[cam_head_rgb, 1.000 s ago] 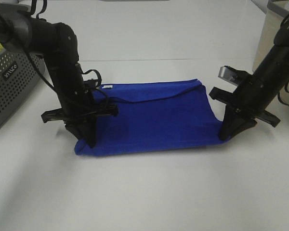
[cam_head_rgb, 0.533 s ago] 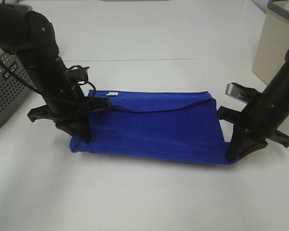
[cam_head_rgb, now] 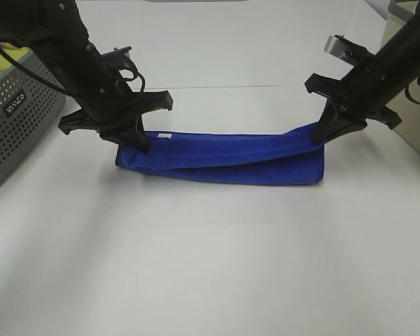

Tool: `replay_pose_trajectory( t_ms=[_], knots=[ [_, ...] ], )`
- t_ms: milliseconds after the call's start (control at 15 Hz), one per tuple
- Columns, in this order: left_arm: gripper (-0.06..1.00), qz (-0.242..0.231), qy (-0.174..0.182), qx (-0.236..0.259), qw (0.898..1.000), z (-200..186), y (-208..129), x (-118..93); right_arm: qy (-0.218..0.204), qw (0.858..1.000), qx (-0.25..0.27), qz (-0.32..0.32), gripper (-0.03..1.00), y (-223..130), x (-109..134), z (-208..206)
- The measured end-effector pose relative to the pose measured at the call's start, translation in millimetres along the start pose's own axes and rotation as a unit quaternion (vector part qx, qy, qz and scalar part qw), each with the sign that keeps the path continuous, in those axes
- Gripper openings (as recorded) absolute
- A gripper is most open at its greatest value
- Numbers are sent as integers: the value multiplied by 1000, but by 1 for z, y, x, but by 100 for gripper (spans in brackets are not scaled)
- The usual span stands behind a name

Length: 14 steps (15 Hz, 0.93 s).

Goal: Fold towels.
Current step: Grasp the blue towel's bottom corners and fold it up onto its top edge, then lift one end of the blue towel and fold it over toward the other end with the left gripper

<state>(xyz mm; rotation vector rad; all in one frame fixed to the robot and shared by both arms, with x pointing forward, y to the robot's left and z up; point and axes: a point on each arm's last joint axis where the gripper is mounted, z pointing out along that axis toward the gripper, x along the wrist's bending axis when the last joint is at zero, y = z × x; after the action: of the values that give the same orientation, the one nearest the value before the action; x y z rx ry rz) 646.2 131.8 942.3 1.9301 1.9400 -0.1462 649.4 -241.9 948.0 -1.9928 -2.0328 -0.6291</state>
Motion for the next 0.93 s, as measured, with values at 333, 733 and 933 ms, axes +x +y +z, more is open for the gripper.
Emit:
replay_pose_trajectory(
  t_ms=[333, 733, 933],
  knots=[
    [5, -23, -14, -32, 999, 18, 49, 14, 7, 1000, -19, -8, 2, 44, -7, 21],
    [31, -36, -32, -55, 997, 41, 64, 15, -3, 1000, 4, 20, 15, 49, -22, 50],
    [73, -38, -36, -71, 996, 40, 67, 14, 1, 999, 25, 24, 60, 46, -20, 47]
  ],
)
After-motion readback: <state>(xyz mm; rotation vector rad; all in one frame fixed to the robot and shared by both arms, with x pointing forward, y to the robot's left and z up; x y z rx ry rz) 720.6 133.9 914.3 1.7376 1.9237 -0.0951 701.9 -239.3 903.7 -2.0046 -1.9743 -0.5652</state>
